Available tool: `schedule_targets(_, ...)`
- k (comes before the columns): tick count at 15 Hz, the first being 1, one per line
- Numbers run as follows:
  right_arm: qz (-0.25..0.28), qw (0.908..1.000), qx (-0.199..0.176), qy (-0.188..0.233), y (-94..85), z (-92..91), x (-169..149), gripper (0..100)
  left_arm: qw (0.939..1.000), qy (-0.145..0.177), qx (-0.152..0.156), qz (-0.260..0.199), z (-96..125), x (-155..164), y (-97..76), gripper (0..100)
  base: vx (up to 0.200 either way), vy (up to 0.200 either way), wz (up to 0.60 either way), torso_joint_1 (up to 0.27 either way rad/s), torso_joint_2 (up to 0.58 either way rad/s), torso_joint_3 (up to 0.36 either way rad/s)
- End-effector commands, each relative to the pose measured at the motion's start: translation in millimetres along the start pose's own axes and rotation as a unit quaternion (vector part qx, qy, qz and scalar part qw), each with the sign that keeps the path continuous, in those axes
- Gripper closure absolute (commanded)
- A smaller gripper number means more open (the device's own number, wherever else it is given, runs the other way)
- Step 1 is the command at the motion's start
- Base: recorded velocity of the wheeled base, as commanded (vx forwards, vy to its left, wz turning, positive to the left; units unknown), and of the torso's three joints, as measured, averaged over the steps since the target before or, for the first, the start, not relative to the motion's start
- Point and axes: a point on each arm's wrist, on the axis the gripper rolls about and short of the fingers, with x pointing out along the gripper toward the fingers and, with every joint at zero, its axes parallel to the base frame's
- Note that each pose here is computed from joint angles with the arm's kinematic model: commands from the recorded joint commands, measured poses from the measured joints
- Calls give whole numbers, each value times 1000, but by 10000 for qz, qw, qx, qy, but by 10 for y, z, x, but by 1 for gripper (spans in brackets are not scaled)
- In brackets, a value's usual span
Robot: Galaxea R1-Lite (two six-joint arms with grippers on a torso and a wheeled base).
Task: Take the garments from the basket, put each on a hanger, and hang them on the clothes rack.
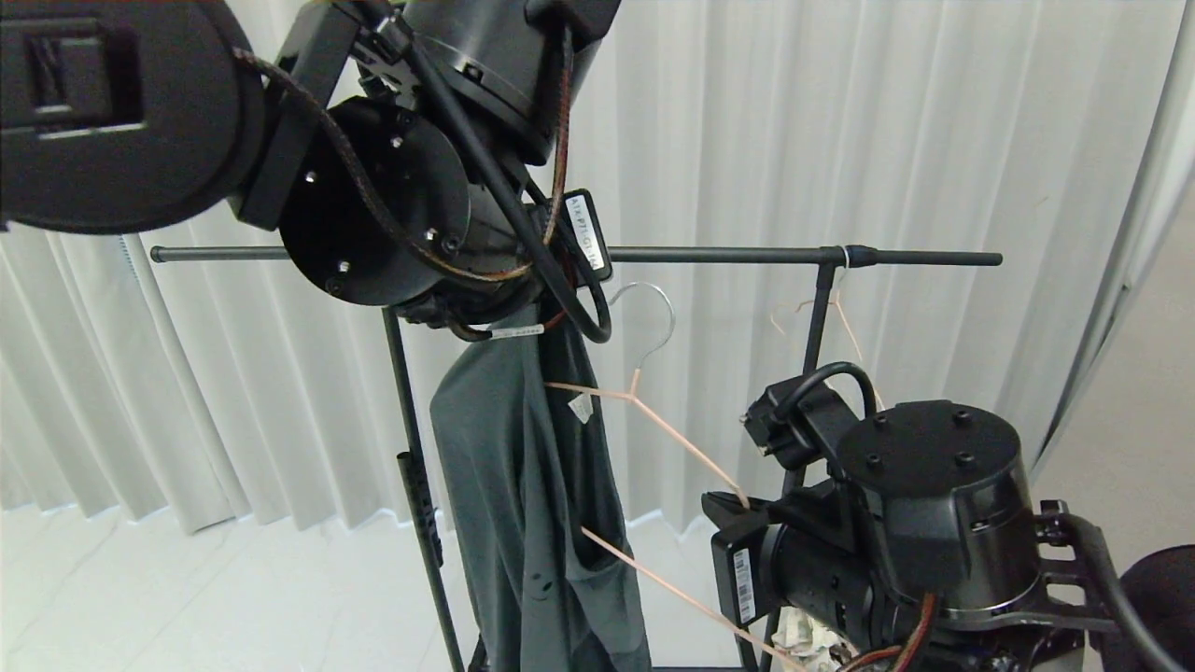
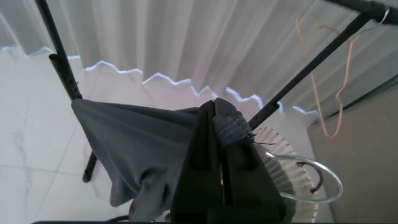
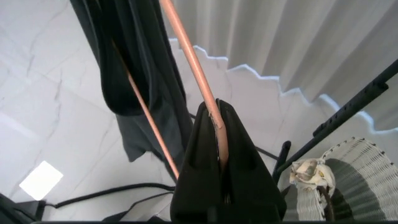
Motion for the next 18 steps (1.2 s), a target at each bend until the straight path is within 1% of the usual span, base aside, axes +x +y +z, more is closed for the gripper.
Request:
schedule_targets(1,-83,9999,102,-78,-81,61,-64,100,10000,-46,-56,3,37,-1,12,100,0,0,0,0,0,0)
schedule_targets(3,-115,9997,189,-91,-110,83,-92,100,9999,-72,-87,-43,54,-21,2,100,0,0,0,0,0,0)
schedule_targets(6,-117,9996,221,-125,-111,107,-80,100,9999,-42,-44,-83,24,-23,-35,100,0,0,0,0,0,0)
schedule_targets(8,-173,9990,326,-233,-143,184,-54,100,9999,-58,-43,-102,29,-39,-40,100,0,0,0,0,0,0)
schedule_targets(9,-171,9990,329,-240,-140,191,-55,100,9999,-53,-43,-108,28,-39,-40,100,0,0,0,0,0,0)
schedule_targets(10,-121,9973,601,-398,-83,317,9,100,9995,-32,13,-303,-10,-125,-118,100,0,0,0,0,0,0)
schedule_targets(12,-73,9967,656,-481,-6,397,109,100,9977,98,87,-672,-54,-228,-212,100,0,0,0,0,0,0)
schedule_targets(13,-23,9961,698,-548,33,446,138,100,9974,108,137,-694,-67,-235,-227,100,0,0,0,0,0,0)
schedule_targets(14,17,9954,737,-611,64,490,149,100,9973,113,253,-684,-80,-228,-232,100,0,0,0,0,0,0)
schedule_targets(16,76,9949,795,-612,102,494,158,100,9968,92,361,-713,-71,-233,-243,100,0,0,0,0,0,0)
schedule_targets(18,118,9952,776,-581,148,478,184,100,9951,64,397,-907,-71,-323,-302,100,0,0,0,0,0,0)
